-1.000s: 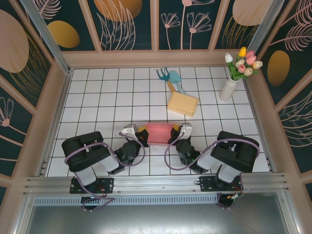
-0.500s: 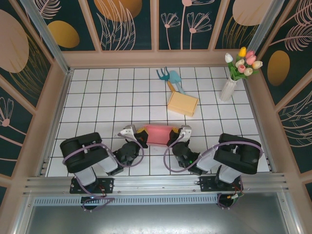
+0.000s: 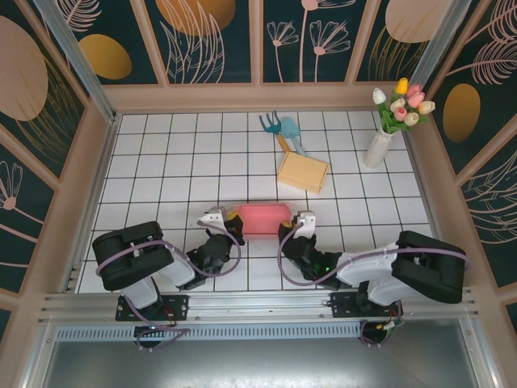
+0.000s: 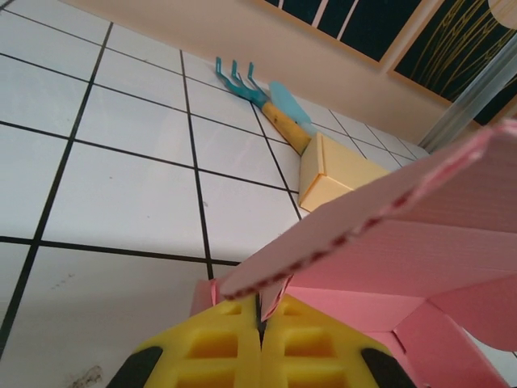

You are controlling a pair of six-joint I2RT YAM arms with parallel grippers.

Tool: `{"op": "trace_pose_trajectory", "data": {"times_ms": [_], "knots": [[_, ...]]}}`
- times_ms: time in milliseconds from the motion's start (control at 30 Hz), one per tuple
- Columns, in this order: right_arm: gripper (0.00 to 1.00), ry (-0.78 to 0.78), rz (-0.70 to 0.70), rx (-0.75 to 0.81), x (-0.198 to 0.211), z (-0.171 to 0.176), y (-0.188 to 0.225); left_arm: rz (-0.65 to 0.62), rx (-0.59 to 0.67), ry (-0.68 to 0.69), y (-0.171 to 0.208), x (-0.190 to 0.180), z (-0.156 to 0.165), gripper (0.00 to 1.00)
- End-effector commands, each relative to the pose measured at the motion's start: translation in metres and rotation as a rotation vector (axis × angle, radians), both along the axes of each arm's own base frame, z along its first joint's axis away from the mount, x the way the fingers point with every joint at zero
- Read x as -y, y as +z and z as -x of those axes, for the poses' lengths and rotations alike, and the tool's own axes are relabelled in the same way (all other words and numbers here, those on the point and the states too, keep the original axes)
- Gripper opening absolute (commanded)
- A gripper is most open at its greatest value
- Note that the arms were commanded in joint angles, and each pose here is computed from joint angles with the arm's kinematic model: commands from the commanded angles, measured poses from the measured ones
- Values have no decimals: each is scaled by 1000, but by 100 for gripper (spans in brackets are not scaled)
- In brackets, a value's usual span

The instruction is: Fold the paper box

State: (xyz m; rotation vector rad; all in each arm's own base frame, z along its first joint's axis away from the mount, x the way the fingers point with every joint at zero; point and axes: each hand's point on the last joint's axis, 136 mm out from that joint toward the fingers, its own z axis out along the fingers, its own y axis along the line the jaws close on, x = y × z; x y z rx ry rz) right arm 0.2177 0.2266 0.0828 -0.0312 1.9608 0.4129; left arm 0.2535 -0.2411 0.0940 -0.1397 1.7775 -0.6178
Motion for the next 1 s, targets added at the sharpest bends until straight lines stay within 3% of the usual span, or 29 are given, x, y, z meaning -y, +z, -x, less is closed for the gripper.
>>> {"op": "trace_pose_trajectory", "data": {"times_ms": [0, 167, 400, 600, 833, 967], "knots": [[39, 40, 3, -45, 1, 10, -1, -181, -59, 19, -35, -18, 5, 0], [42, 69, -24, -53, 11, 19, 11, -213, -42, 34, -31, -25, 6, 0], [54, 82, -83, -85, 29, 31, 32, -238, -30, 38, -30, -25, 4, 0], [62, 76, -102, -29, 37, 29, 78, -247, -27, 44, -30, -25, 3, 0], [52, -16, 29, 75, 59, -2, 130, -246, -33, 28, -32, -17, 2, 0], [52, 55, -1, 33, 61, -26, 130, -246, -35, 24, -33, -14, 0, 0]]}}
